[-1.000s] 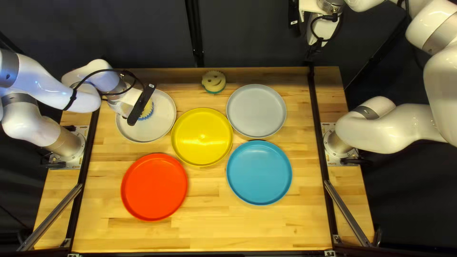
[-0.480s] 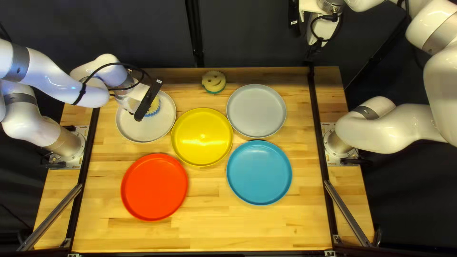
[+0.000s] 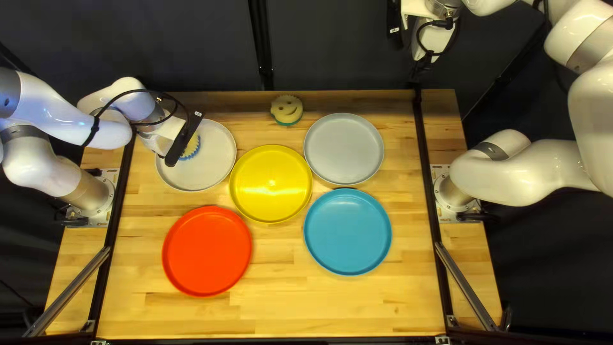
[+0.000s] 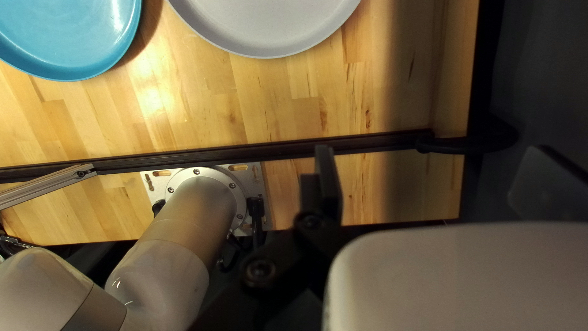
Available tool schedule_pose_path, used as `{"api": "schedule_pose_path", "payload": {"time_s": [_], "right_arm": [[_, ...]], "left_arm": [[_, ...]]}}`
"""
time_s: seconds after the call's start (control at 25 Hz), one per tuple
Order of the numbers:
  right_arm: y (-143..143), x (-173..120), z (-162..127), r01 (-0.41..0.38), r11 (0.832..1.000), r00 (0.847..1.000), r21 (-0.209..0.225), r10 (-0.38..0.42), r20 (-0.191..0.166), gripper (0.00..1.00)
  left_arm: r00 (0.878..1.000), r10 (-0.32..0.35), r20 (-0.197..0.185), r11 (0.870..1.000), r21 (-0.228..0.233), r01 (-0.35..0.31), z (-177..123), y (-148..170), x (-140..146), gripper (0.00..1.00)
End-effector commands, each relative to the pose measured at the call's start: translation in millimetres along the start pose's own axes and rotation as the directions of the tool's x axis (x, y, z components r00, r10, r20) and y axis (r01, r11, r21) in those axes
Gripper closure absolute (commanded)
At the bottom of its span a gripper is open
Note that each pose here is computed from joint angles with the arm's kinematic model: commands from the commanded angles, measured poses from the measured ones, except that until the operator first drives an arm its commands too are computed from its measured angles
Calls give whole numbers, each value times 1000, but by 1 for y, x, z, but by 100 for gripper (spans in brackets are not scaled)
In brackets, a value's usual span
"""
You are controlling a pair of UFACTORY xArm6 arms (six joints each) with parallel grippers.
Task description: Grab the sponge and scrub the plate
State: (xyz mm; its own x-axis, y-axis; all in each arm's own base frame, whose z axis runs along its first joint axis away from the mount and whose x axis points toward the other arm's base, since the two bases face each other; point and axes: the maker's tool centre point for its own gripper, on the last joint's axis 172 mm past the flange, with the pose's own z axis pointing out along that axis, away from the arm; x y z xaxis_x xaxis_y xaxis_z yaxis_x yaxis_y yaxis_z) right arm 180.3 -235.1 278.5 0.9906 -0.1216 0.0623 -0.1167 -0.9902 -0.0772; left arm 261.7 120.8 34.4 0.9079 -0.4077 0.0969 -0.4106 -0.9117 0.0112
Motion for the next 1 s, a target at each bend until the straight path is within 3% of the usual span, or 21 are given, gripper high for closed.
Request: {"api": "schedule_pose_path", "payload": {"time_s": [0.04,0.44,1.0], "right_arm": [[0,0,0,0,1000,1000,0,0,0,0],[0,0,0,0,1000,1000,0,0,0,0],[0,0,0,0,1000,1000,0,0,0,0]], "left_arm": [[1000,8,-10,1000,9,-8,-2,-10,19,100],[999,32,-36,999,27,-31,0,-21,53,100],[1000,5,-11,1000,7,-5,-1,24,-3,100]]}}
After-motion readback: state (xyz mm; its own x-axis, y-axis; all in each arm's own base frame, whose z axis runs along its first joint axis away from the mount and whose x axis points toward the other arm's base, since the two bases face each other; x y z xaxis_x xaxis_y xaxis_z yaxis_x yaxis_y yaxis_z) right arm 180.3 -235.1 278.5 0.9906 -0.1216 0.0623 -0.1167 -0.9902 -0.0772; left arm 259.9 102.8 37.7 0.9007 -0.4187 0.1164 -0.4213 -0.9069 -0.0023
